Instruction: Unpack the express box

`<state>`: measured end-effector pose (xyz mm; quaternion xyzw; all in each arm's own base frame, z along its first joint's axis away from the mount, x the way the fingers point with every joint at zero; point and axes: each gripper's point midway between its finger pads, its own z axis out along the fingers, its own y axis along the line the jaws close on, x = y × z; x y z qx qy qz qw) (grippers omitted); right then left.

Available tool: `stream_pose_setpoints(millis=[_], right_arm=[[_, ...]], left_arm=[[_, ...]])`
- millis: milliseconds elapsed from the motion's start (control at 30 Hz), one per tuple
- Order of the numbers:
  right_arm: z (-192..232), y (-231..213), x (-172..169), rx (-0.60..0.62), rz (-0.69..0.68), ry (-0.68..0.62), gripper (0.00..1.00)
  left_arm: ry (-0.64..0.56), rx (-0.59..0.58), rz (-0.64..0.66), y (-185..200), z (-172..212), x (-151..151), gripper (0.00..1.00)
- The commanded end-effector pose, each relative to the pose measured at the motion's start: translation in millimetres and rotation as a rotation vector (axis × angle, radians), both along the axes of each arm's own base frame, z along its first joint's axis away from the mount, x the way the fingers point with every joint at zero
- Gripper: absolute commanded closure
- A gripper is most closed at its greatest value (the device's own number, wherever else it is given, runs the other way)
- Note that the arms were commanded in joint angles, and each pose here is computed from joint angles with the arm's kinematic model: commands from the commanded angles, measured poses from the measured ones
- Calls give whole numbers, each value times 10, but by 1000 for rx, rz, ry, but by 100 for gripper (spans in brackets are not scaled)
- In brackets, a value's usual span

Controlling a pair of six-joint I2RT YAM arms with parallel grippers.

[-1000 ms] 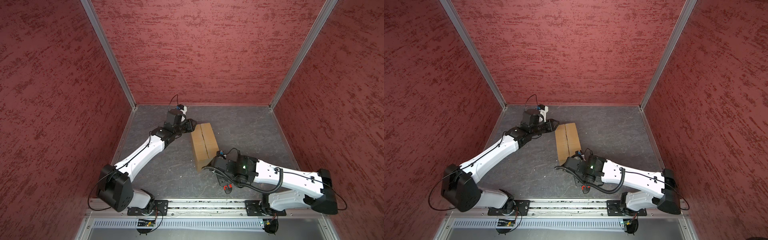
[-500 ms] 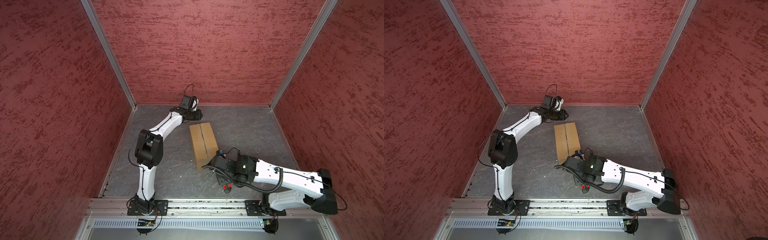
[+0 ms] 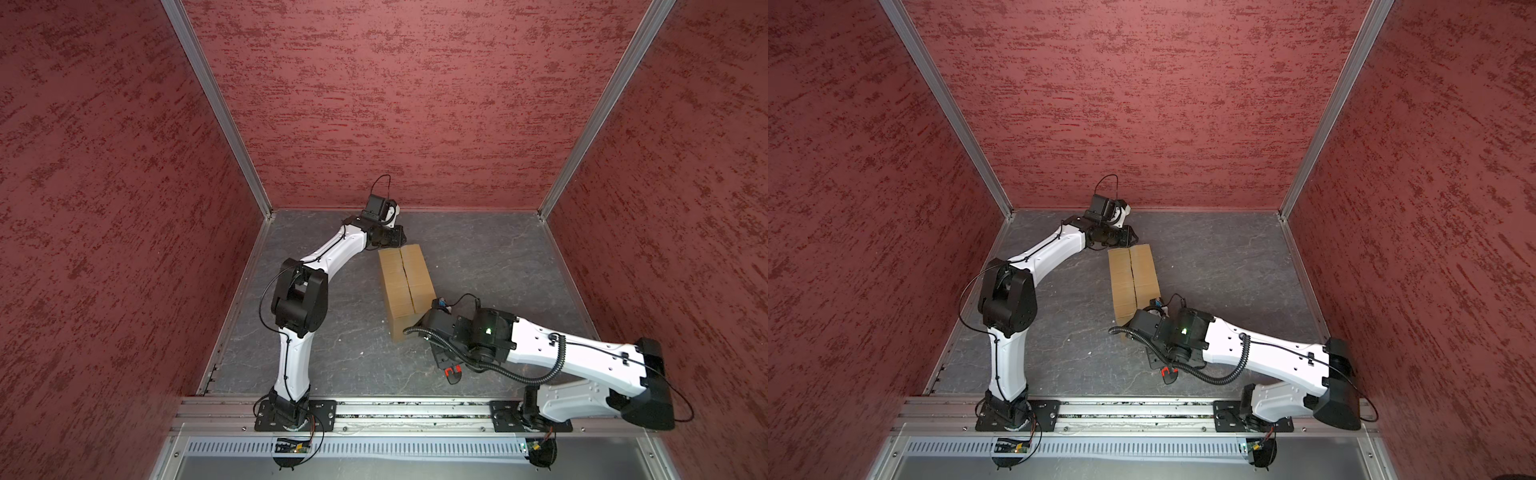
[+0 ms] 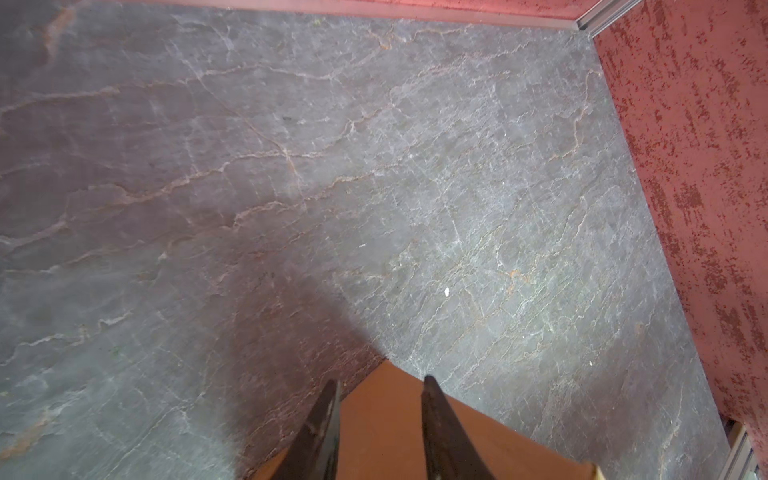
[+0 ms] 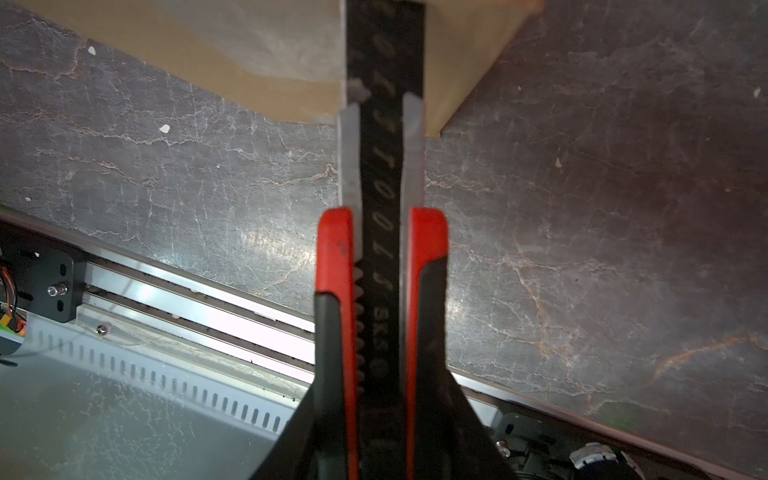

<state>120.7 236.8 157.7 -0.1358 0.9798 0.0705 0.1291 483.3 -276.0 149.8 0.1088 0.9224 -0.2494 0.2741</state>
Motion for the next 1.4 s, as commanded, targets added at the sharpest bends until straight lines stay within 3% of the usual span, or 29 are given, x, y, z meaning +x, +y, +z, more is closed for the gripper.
stream_pose_setpoints(millis=[0,1367], right_arm=[[65,60,56,28,-3,-18,96],[126,67,166,-6,-8,-38,96]], left_arm=[[-17,-14,-26,-41,108,-72,67],[4,-68,17,-68,195,-240,67]])
